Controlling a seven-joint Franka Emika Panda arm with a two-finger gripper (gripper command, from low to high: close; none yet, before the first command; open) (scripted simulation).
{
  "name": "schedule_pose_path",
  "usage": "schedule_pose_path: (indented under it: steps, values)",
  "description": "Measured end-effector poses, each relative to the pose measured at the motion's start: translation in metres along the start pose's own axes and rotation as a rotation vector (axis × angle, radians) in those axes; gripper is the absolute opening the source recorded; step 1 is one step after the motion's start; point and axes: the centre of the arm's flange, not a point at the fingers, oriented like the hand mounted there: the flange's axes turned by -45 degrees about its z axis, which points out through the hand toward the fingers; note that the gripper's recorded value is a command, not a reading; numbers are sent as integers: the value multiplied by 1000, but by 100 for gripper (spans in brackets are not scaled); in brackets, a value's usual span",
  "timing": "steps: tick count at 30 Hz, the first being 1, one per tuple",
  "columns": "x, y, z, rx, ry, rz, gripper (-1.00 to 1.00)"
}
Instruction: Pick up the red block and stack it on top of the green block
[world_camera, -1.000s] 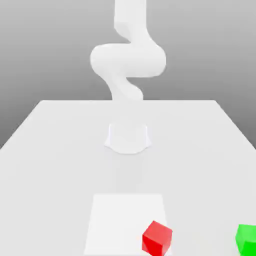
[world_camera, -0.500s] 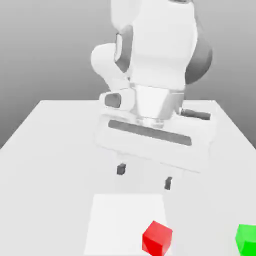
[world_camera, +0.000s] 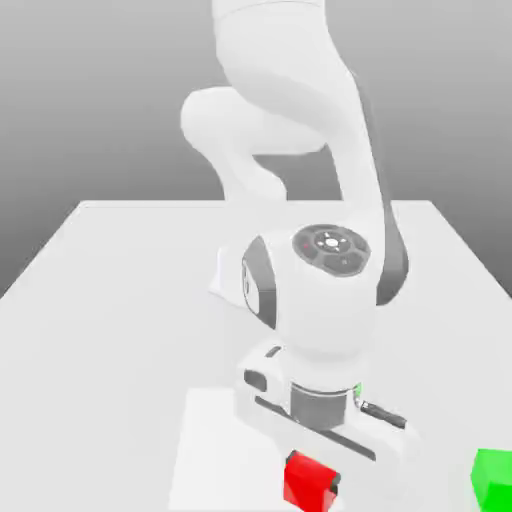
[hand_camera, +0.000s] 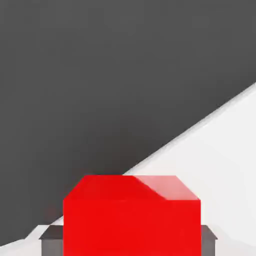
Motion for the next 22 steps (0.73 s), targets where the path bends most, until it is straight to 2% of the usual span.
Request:
schedule_pose_path:
  steps: [2,7,15,18,19,22]
  values:
    - [0,0,3,-1,-1,0,-100]
    - [-3,-5,-51,-3,-3,-10,-100]
    - [-117,-160,-86,-4,-6,-294,-100]
    - [-131,-175,-55,1,-3,-321,-100]
    - [-133,-176,-40,0,-4,-323,100]
    - [-133,-176,-40,0,-4,-323,100]
